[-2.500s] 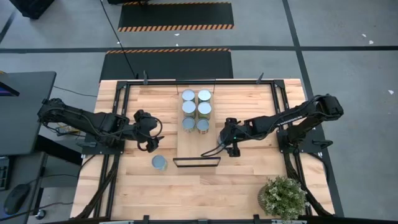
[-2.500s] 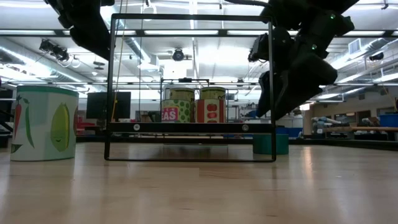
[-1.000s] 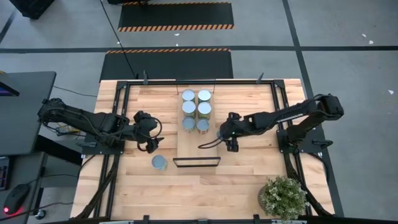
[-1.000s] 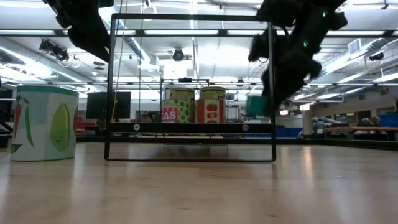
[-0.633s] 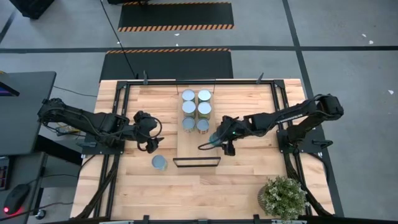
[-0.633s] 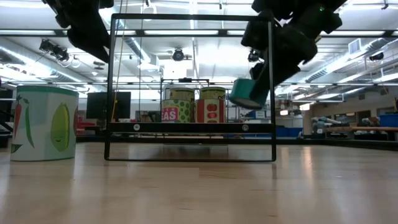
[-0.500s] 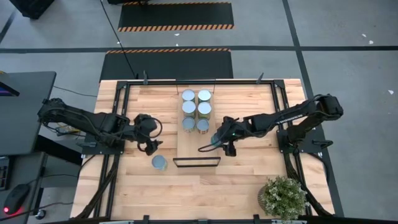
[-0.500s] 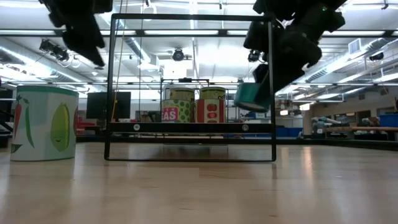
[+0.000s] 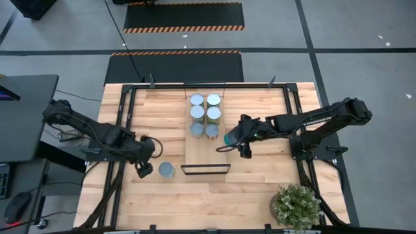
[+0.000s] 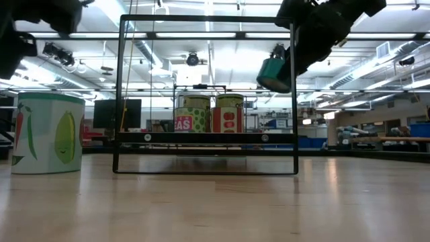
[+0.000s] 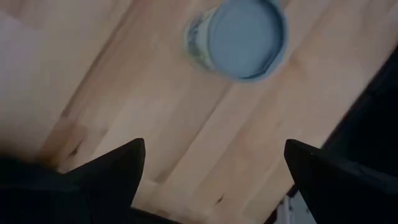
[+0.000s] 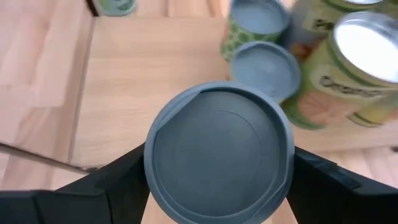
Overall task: Pick and place cans onto a shelf
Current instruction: Put the canned tuna onto the shelf
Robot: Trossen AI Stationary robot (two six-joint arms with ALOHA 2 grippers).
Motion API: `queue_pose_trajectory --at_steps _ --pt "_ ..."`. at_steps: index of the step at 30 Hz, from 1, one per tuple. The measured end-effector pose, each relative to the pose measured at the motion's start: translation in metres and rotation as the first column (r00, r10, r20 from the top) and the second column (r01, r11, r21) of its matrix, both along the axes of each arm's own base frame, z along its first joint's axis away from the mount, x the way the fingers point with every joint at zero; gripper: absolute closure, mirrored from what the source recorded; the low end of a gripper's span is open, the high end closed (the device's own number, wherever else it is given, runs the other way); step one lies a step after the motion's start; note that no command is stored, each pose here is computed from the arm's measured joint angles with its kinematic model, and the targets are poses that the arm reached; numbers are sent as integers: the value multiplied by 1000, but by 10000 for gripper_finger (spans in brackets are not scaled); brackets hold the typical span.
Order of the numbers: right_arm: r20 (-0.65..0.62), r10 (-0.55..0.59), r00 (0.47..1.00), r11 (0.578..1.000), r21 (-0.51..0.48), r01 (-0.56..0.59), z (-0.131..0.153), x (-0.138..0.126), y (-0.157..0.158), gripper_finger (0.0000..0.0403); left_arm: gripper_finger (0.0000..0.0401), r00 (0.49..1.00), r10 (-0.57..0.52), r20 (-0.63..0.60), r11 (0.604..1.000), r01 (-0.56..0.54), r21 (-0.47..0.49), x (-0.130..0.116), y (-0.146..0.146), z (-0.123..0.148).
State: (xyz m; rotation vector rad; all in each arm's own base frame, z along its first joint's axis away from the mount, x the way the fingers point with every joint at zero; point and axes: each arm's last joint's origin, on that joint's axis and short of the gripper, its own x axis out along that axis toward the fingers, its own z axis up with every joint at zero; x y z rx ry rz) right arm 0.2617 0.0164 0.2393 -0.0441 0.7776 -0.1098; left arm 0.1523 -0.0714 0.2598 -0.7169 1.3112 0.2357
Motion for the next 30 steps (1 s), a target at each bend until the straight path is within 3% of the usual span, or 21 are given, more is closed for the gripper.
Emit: queue_pose_trajectory --at_steps 4,14,30 --pt "-4 28 1000 999 16 -28 -7 7 5 86 12 999 -31 6 998 31 52 -6 -14 -5" --pt "14 32 999 999 5 -32 -15 17 5 86 12 994 -94 -63 994 97 50 -14 -48 -50" --pt "-42 53 998 998 29 -52 -55 44 5 86 12 995 -102 -14 988 103 118 -5 -55 -58"
